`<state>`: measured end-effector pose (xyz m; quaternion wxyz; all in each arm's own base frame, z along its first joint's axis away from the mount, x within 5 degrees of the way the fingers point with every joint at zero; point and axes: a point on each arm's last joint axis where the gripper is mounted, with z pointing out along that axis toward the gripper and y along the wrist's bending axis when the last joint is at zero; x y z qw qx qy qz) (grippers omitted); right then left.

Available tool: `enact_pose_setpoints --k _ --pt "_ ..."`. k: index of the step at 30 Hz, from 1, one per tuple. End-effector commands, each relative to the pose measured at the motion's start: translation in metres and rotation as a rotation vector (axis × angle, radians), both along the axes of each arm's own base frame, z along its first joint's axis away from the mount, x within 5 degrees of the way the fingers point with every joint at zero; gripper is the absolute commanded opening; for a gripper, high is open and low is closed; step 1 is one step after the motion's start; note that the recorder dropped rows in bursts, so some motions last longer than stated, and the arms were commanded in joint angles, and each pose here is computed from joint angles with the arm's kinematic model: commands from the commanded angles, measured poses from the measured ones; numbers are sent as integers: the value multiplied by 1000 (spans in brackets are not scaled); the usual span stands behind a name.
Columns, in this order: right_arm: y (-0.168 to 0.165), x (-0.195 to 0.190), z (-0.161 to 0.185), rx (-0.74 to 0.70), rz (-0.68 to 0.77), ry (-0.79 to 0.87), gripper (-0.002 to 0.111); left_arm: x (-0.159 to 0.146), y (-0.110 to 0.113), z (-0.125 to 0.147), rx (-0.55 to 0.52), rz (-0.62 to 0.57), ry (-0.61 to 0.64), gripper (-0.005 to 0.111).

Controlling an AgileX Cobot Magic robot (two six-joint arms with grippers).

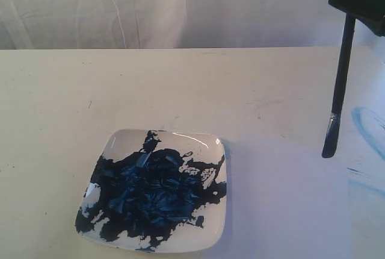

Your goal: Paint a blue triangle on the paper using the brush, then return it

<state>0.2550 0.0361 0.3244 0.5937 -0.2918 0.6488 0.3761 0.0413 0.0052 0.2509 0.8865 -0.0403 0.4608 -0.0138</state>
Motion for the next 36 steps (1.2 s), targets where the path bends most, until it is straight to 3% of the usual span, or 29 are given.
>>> enact_pose_setpoints --k 1,2,4,5,6,8,9,11,12,13,14,15,16,18,20,26,32,36 --pt "-1 -2 3 15 -3 -20 0 -10 1 11 -52 -25 -170 0" --pt "-1 -2 3 18 -3 -16 0 -10 2 12 -65 -23 -176 0" --pt "-1 -2 3 18 -3 -16 0 -4 7 8 -142 -11 -62 0" --pt "-1 -2 3 18 -3 -16 0 -1 8 14 -198 -29 63 0" --pt "-1 -2 3 20 -3 -12 0 0 6 19 -178 -31 130 0" --pt "-1 -2 3 28 -3 -1 0 9 -4 34 81 -11 363 0" --pt "-1 -2 3 29 -3 1 0 20 -12 40 180 -82 546 0" --pt "-1 -2 3 31 -3 4 0 37 -25 50 177 -255 849 0" --pt "-1 -2 3 35 -3 9 0 49 -34 49 200 -393 1080 0" --pt "-1 -2 4 41 -3 17 0 55 -40 49 220 -474 1173 0" --pt "-1 -3 5 50 -3 27 0 67 -51 48 269 -641 1247 0" --pt "-1 -4 6 55 -3 32 0 72 -58 44 317 -752 1256 0" --pt "0 -6 7 56 -3 29 0 82 -71 43 276 -952 1211 0" --pt "0 -8 10 54 -3 17 0 87 -83 46 234 -1147 1110 0" --pt "1 -9 12 53 -3 11 0 93 -93 43 206 -1258 1054 0" --pt "1 -11 13 51 -2 5 0 97 -145 14 300 -1381 1189 0" --pt "1 -10 13 51 -2 5 0 86 -230 -18 530 -1401 1327 0" --pt "1 -10 13 51 -2 5 0 85 -279 -34 617 -1465 1376 0"
